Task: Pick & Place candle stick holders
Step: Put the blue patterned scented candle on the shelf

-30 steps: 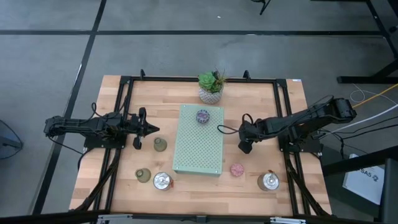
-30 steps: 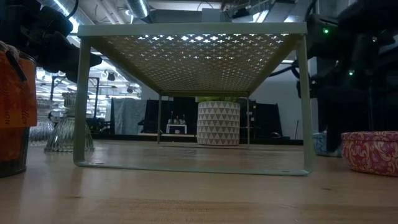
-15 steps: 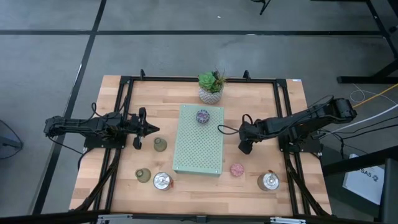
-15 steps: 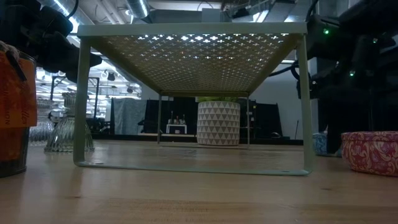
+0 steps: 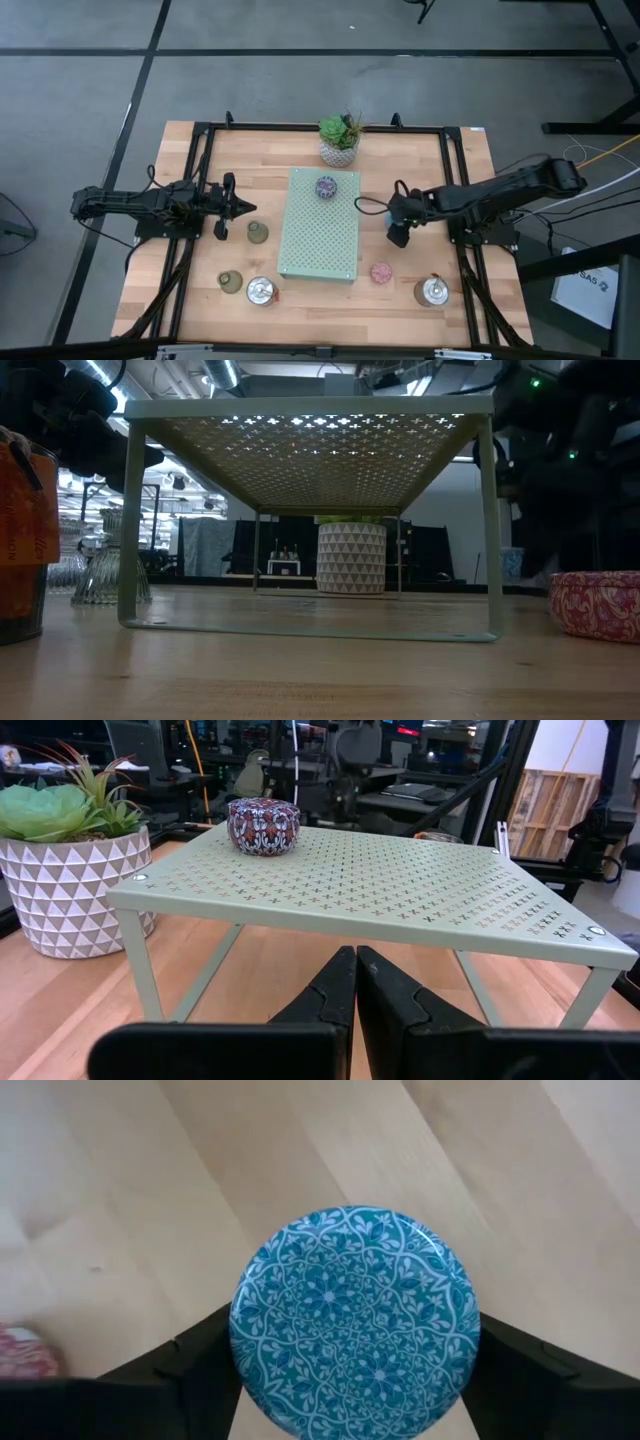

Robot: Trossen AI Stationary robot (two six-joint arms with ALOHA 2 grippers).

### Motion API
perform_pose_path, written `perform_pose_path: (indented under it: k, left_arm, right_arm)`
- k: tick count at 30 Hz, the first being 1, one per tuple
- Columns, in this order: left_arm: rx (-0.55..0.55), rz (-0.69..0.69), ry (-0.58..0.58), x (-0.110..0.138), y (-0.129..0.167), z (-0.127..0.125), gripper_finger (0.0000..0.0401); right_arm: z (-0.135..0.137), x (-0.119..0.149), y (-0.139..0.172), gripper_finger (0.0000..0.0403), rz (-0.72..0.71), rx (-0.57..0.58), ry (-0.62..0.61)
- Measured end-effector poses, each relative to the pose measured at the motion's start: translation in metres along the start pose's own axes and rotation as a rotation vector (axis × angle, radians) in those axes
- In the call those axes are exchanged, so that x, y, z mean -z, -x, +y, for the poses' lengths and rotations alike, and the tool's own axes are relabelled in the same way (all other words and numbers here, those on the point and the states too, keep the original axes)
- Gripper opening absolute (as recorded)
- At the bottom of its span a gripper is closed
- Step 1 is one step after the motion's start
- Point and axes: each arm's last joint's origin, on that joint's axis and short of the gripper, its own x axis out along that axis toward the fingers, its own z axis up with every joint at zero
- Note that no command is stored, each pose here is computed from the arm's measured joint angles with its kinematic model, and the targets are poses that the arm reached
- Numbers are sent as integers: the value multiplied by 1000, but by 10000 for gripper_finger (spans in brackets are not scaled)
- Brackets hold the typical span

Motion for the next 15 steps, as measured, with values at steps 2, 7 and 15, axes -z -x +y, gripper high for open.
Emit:
perform_pose_path:
  k: [2, 7, 15]
  left_arm:
    - [0, 0, 0, 0, 0, 0, 6]
    - [0, 0, 0, 0, 0, 0, 6]
    - [0, 0, 0, 0, 0, 0, 6]
  right_arm:
    - [1, -2, 4, 298, -26, -18, 7]
    - [5, -14, 20, 299, -86, -54, 43]
    - [9, -41, 47, 299, -144, -59, 97]
